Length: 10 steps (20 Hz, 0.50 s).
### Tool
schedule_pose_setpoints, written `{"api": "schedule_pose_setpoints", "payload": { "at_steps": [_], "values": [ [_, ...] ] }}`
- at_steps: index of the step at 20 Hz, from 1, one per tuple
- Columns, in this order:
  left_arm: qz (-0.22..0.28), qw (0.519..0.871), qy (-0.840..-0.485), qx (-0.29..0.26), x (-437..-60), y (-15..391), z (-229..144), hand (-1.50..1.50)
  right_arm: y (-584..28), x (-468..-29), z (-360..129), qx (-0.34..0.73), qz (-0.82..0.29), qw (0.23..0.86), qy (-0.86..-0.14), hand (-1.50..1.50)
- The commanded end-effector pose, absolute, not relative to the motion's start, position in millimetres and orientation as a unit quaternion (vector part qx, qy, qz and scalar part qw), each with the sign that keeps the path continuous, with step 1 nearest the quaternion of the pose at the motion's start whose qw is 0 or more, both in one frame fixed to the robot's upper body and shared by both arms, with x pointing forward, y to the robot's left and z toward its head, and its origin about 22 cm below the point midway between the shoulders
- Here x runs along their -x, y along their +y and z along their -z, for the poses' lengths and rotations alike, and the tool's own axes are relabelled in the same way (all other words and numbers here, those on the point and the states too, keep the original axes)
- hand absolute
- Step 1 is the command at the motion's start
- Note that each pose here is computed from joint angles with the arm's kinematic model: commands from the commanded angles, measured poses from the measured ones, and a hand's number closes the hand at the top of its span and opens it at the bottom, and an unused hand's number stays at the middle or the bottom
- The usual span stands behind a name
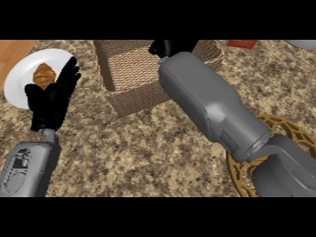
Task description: Pick the sweet potato from the placemat and place it in the basket
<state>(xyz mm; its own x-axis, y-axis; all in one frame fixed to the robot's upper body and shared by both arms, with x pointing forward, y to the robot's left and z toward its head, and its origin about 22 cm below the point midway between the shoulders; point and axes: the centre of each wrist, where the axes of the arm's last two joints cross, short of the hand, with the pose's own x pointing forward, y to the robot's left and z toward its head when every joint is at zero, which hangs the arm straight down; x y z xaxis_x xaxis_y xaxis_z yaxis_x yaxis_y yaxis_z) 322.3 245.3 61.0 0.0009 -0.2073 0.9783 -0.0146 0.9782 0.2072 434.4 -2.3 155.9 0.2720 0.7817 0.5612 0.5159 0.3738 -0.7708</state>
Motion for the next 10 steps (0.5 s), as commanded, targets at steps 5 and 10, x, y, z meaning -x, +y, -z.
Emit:
{"api": "schedule_pose_setpoints", "payload": {
  "at_steps": [5,10],
  "values": [
    [0.064,0.702,-0.703,-0.092,-320.7,250.2,-58.2,0.00,2.1,-440.4,-177.6,0.661,-0.261,0.461,-0.530,1.50],
    [0.064,0.704,-0.703,-0.076,-326.1,234.2,-66.9,0.00,5.7,-438.0,-178.1,0.661,-0.262,0.466,-0.526,1.50]
  ]
}}
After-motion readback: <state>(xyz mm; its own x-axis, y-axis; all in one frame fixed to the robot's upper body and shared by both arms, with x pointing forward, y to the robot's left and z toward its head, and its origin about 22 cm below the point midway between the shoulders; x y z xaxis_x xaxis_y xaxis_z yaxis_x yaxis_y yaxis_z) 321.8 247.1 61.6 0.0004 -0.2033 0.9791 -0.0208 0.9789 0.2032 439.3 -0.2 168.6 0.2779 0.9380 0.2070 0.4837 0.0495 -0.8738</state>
